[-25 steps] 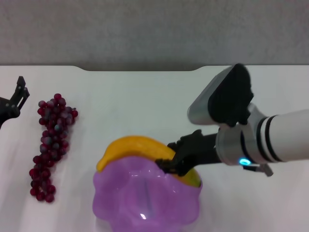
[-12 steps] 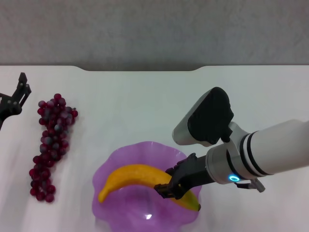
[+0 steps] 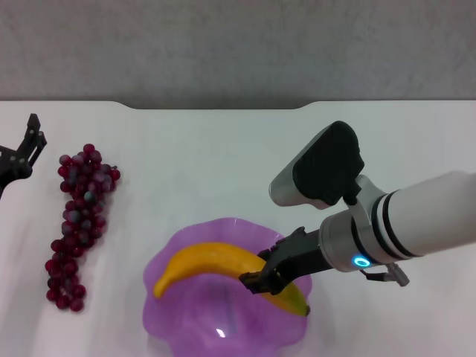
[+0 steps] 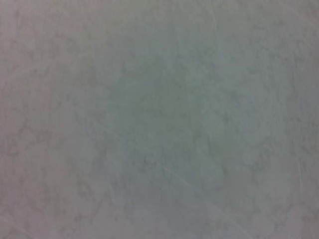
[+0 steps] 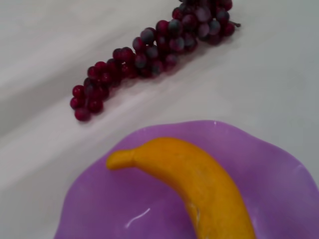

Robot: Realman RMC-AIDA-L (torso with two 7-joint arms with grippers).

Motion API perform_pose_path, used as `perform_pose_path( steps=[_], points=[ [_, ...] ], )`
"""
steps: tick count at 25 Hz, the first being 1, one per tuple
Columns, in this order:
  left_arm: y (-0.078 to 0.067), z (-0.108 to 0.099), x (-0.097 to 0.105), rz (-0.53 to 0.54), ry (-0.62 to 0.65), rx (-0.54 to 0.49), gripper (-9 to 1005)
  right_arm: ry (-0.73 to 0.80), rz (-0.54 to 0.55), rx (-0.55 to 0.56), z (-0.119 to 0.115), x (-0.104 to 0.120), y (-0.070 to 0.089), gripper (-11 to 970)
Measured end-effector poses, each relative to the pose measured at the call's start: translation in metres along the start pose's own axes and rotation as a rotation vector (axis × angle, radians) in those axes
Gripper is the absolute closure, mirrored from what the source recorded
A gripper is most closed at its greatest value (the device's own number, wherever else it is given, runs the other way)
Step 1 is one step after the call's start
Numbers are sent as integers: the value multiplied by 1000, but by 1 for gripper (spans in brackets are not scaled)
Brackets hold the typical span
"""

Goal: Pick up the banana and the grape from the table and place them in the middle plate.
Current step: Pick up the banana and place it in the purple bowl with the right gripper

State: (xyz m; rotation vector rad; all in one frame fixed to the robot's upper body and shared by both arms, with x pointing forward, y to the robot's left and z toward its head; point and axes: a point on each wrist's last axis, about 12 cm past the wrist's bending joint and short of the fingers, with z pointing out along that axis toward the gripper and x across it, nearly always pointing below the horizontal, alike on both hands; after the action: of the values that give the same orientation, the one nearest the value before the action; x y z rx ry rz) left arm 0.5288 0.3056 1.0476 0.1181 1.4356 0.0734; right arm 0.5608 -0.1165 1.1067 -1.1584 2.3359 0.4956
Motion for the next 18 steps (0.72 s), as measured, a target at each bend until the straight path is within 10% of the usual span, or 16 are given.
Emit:
perform_pose_path(
  steps=[18],
  points=[
    [0,1,0,0,-1,1,114,76,46,25,5,-5,-19,301]
  ],
)
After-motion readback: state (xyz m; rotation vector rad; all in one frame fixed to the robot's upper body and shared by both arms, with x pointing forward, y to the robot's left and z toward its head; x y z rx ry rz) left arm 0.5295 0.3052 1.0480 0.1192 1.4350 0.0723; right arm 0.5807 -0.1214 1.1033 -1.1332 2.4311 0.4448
